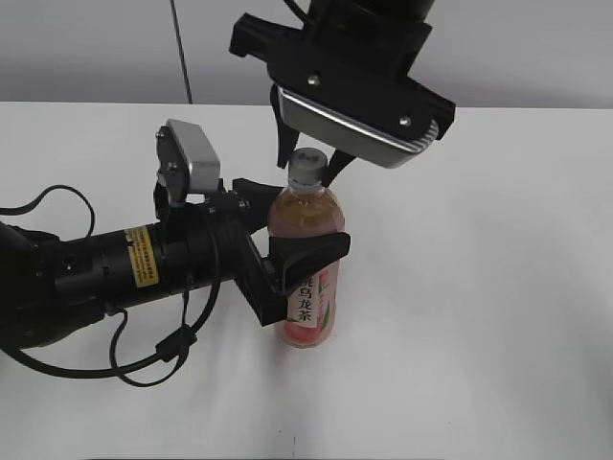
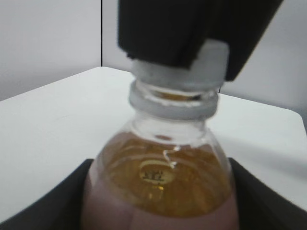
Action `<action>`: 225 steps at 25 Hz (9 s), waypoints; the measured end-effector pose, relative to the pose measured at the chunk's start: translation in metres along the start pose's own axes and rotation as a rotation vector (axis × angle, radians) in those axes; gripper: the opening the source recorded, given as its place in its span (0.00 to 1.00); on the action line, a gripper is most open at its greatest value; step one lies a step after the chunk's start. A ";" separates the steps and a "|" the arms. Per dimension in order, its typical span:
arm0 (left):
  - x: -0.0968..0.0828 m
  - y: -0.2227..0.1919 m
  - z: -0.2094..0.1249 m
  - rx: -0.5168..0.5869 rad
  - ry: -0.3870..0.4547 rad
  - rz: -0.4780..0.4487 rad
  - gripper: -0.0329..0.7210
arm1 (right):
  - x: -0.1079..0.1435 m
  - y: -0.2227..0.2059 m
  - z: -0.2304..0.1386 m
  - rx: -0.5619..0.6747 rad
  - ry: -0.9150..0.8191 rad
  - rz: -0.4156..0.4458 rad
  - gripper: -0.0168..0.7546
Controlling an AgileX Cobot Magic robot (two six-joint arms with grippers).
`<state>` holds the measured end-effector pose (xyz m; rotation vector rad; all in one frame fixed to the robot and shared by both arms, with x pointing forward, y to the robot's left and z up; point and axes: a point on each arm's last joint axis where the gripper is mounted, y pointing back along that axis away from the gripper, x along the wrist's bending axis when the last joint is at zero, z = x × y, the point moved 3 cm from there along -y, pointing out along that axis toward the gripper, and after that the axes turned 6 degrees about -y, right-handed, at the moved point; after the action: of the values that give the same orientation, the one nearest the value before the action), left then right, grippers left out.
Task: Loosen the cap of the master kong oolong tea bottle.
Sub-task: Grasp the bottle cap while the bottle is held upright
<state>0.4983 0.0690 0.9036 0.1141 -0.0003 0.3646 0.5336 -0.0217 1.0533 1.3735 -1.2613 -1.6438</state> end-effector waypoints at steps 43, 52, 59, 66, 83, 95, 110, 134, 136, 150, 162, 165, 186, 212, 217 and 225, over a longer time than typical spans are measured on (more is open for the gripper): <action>0.000 0.000 0.000 -0.001 0.000 0.001 0.66 | -0.025 0.032 -0.005 -0.080 -1.745 -0.140 0.78; 0.000 0.000 0.000 -0.002 0.000 0.000 0.66 | -0.021 0.033 -0.010 -0.059 -2.214 -0.161 0.78; 0.000 0.000 0.000 -0.002 0.000 0.000 0.66 | -0.013 0.033 -0.003 -0.065 -2.311 -0.127 0.78; 0.000 0.000 0.000 -0.002 -0.002 0.000 0.66 | 0.003 0.031 0.008 -0.040 -2.371 -0.080 0.78; 0.000 0.000 0.000 -0.003 -0.002 -0.001 0.66 | 0.004 0.009 0.004 -0.003 -2.375 -0.023 0.69; 0.000 0.000 0.000 -0.003 -0.002 -0.001 0.66 | 0.001 -0.002 0.000 0.003 -2.376 0.002 0.63; 0.000 0.000 0.000 -0.003 -0.003 -0.002 0.66 | -0.004 -0.004 -0.003 -0.004 -2.373 -0.007 0.55; 0.000 0.000 0.000 -0.002 -0.003 -0.002 0.66 | -0.001 0.003 0.003 -0.027 -2.355 0.001 0.53; 0.000 0.000 0.000 -0.002 -0.003 -0.002 0.66 | -0.001 0.003 0.002 -0.025 -2.354 -0.001 0.50; 0.000 0.000 0.000 -0.002 -0.003 -0.002 0.66 | 0.000 0.003 0.002 -0.016 -2.297 -0.003 0.37; 0.000 0.000 0.000 -0.002 -0.003 -0.002 0.66 | 0.000 0.003 0.002 -0.015 -2.039 -0.005 0.37; 0.000 0.000 0.000 -0.002 -0.003 -0.002 0.66 | 0.000 0.003 0.002 -0.015 -1.928 -0.006 0.37; 0.000 0.000 0.000 -0.002 -0.003 -0.003 0.66 | -0.001 0.004 0.003 -0.016 -1.163 -0.015 0.37; 0.000 0.000 0.000 -0.001 -0.003 -0.003 0.66 | -0.001 0.004 0.003 -0.007 -0.115 -0.019 0.37; 0.000 0.000 0.000 -0.002 -0.003 -0.002 0.66 | 0.000 0.004 0.003 -0.004 0.018 -0.018 0.36; 0.001 0.000 0.000 -0.002 0.007 0.005 0.66 | 0.001 0.006 0.001 0.013 0.155 -0.007 0.20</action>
<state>0.4989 0.0694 0.9038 0.1110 0.0058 0.3696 0.5320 -0.0240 1.0587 1.4841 -1.1802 -1.5044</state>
